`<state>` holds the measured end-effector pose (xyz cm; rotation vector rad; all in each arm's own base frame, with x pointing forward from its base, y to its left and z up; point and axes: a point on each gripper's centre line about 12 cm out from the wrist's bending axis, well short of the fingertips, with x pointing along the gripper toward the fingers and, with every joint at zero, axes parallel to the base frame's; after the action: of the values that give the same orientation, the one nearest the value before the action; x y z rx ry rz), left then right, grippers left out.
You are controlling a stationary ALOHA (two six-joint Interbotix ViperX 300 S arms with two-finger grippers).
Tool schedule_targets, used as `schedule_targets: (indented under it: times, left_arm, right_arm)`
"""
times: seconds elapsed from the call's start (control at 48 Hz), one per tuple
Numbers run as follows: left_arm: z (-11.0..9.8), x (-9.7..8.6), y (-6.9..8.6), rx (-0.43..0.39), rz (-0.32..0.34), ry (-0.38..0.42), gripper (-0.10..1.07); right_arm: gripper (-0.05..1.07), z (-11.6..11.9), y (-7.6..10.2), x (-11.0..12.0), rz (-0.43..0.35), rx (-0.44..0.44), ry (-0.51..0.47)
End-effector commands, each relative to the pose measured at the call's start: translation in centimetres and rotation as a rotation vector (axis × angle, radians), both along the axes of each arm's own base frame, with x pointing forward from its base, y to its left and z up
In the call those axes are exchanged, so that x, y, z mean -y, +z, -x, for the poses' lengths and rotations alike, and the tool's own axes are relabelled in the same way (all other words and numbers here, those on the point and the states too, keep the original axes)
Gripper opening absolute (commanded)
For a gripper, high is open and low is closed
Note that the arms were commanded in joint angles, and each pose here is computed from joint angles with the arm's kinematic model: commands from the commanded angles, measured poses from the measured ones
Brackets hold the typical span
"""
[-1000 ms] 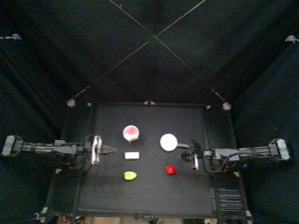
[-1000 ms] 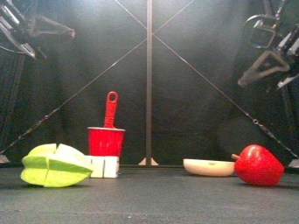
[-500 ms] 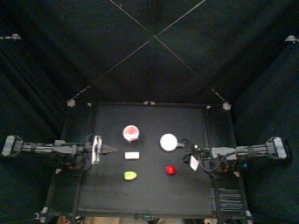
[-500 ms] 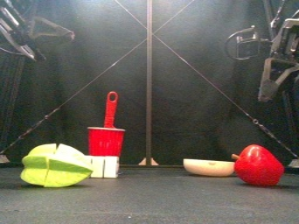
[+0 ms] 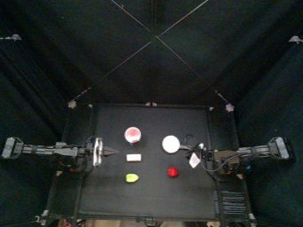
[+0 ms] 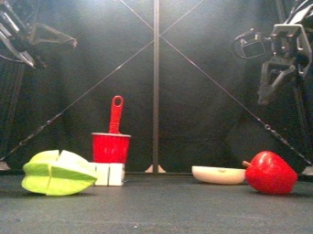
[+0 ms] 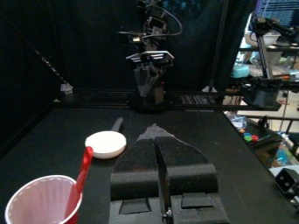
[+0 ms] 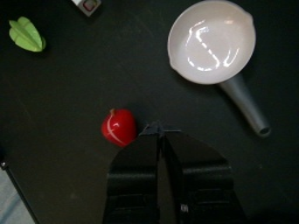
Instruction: Grab apple
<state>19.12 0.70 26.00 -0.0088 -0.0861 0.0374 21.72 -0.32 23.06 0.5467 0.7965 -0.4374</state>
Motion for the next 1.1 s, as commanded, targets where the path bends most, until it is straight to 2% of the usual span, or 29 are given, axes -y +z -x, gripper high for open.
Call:
schedule_targets:
  times: [0.0,0.208,0.333,0.521,0.667,0.792,1.083]
  left_arm:
    - [-0.1,0.0,0.4,0.020,0.011,-0.002,0.00]
    - [-0.1,0.2,0.4,0.033,0.015,-0.011,0.00]
    - [0.0,0.2,0.4,0.039,0.010,-0.011,0.00]
    - [0.0,0.2,0.5,0.054,0.008,-0.010,0.00]
    - [0.2,0.2,-0.1,0.039,0.011,-0.010,0.00]
    - [0.3,0.2,-0.6,0.034,0.014,-0.011,0.00]
    - [0.6,0.1,-0.9,0.059,0.044,0.001,0.00]
  right_arm:
    - [0.02,-0.1,-0.4,-1.5,-0.007,-0.001,0.033]
    - [0.02,-0.2,-1.0,-3.9,0.011,0.001,0.094]
    - [0.02,0.1,-2.1,-4.9,0.043,-0.016,0.140]
    - [0.02,-0.1,-4.1,-5.2,0.060,-0.055,0.098]
    - [0.02,-1.0,-5.4,-5.6,0.099,-0.064,0.093]
    - [0.02,-1.6,-4.9,-6.7,0.098,-0.043,0.121]
    - [0.02,-2.2,-4.5,-7.6,0.153,0.005,0.202]
